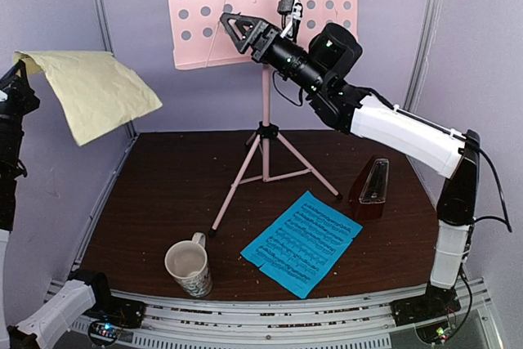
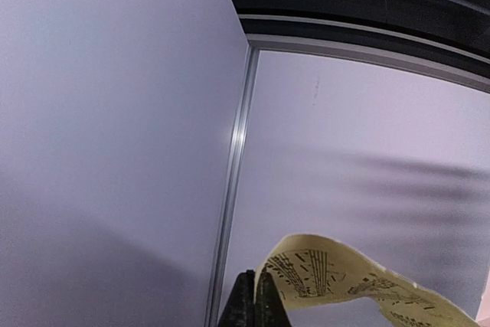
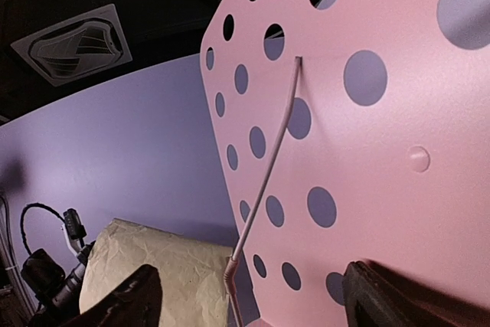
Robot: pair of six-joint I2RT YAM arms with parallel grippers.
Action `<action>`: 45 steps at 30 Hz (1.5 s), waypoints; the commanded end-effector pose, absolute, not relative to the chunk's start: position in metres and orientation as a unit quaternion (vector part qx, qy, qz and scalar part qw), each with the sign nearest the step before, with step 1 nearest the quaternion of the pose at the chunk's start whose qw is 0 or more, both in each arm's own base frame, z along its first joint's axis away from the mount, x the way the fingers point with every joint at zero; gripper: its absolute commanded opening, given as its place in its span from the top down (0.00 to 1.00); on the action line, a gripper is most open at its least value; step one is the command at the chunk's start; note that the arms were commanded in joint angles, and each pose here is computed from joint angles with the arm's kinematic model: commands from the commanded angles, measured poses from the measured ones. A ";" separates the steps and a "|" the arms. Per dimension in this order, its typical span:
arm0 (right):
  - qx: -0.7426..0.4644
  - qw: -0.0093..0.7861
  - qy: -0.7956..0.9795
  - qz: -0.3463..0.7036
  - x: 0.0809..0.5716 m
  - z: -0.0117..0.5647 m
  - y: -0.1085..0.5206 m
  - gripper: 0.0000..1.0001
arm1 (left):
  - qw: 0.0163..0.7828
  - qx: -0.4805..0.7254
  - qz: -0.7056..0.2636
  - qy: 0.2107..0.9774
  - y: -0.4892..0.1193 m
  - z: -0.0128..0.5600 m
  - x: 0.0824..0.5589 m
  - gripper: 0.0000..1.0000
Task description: Pack up the instrument practice props
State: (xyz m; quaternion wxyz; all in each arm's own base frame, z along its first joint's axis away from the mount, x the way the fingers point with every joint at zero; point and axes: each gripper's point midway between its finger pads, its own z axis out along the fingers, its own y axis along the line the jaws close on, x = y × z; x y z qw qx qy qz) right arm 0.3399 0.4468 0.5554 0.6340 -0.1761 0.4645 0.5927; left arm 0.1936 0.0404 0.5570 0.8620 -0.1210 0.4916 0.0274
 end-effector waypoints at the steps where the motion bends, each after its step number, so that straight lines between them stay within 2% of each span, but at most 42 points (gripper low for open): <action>1: -0.209 0.644 0.449 0.584 0.316 0.571 0.429 0.10 | 0.879 -0.020 0.008 0.477 0.008 0.560 0.194 1.00; 6: -0.219 0.662 0.472 0.540 0.301 0.560 0.402 0.03 | 0.853 0.234 -0.095 0.456 -0.083 0.539 0.190 1.00; 17: -0.178 0.697 0.537 0.441 0.267 0.507 0.310 0.00 | 0.780 0.311 -0.208 0.502 -0.137 0.475 0.227 1.00; 25: -0.123 0.705 0.585 0.381 0.263 0.465 0.262 0.00 | 0.720 0.373 -0.212 0.545 -0.213 0.423 0.247 1.00; 31: -0.118 0.696 0.607 0.364 0.259 0.441 0.248 0.00 | 0.688 0.407 -0.169 0.577 -0.247 0.370 0.258 1.00; 45: -0.106 0.671 0.648 0.345 0.259 0.395 0.239 0.00 | 0.617 0.493 -0.081 0.608 -0.332 0.301 0.239 1.00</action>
